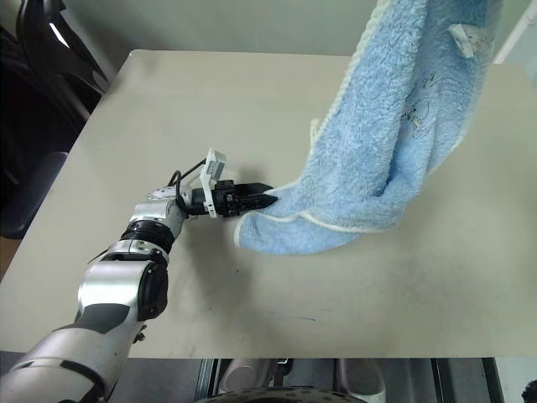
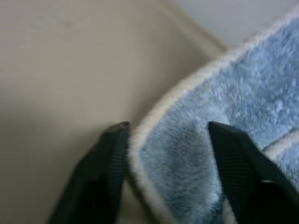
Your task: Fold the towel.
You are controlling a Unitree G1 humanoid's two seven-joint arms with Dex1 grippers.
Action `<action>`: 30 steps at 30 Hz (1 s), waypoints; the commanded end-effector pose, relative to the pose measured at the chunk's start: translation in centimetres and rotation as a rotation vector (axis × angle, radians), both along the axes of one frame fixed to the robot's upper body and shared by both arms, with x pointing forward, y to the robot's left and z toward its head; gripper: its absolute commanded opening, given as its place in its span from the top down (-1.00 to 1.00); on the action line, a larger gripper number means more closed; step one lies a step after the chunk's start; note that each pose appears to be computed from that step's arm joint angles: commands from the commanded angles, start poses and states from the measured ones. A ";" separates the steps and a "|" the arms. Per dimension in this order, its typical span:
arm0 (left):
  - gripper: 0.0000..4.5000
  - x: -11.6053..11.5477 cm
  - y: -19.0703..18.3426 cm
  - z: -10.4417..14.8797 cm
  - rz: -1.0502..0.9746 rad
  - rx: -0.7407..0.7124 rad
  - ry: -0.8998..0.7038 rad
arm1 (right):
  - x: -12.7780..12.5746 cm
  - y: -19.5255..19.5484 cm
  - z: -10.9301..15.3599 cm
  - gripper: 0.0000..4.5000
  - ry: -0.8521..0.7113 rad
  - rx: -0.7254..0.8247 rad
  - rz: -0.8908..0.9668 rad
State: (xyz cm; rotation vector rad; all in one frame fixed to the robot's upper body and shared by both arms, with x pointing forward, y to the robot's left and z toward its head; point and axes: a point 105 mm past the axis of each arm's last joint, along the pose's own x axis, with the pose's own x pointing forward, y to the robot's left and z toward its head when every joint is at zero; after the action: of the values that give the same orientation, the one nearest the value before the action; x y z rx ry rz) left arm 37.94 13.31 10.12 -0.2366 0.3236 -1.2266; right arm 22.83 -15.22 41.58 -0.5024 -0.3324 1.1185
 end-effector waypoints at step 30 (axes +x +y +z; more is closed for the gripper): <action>-0.62 -0.6 2.9 2.2 0.021 -0.167 0.117 | -0.5 -0.4 1.6 1.00 -0.086 0.015 -0.001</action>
State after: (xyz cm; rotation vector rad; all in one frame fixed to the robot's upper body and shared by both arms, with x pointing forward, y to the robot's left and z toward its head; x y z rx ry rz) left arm 37.26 15.85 10.96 -0.4587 0.3739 -1.1981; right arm 23.05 -15.51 42.46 -0.5056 -0.3740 1.1021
